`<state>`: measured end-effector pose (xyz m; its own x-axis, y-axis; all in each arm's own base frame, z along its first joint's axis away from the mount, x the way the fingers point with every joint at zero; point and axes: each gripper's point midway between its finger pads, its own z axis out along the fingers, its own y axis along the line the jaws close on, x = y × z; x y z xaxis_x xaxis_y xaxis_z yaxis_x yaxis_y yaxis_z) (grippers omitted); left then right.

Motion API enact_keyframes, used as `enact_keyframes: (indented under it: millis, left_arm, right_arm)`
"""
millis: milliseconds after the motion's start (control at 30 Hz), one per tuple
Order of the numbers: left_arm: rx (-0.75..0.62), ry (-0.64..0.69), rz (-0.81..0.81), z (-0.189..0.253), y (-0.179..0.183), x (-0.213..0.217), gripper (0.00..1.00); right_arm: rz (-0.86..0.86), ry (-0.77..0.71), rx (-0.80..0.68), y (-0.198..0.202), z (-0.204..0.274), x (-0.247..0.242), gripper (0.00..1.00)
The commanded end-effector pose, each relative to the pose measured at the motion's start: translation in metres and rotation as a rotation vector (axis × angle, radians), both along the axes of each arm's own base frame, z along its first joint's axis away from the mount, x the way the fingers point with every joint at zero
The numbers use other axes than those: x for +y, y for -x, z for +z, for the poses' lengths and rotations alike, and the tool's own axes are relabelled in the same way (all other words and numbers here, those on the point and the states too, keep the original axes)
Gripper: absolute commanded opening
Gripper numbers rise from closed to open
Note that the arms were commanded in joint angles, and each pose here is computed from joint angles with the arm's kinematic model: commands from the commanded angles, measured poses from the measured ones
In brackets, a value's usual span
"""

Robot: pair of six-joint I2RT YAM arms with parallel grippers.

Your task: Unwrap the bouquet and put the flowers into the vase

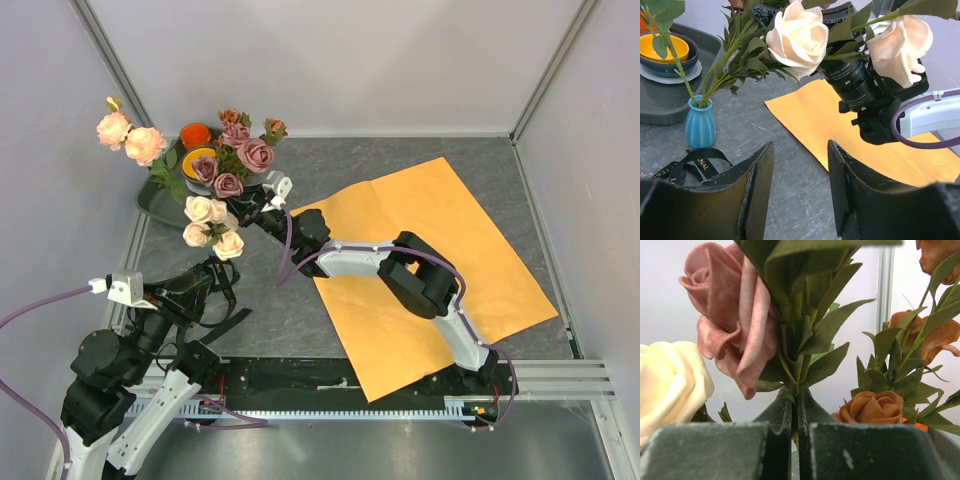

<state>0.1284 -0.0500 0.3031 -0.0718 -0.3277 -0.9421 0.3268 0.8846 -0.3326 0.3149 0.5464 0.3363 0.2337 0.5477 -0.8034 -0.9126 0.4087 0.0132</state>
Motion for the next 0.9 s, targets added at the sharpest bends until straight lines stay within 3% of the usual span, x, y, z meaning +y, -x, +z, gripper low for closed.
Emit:
enact_keyframes:
  millis: [0, 400, 867]
  left_arm:
    - [-0.119, 0.067, 0.004, 0.019, 0.016, 0.011, 0.54]
    - [-0.119, 0.069, 0.005, 0.020, 0.016, 0.011, 0.54]
    - [-0.120, 0.069, 0.008, 0.020, 0.016, 0.011, 0.54]
  right_arm:
    - [0.026, -0.265, -0.197, 0.038, 0.068, -0.040, 0.00]
    - [0.034, -0.227, -0.176, 0.045, 0.050, -0.038, 0.00]
    - [-0.009, -0.180, -0.102, 0.024, 0.017, -0.022, 0.00]
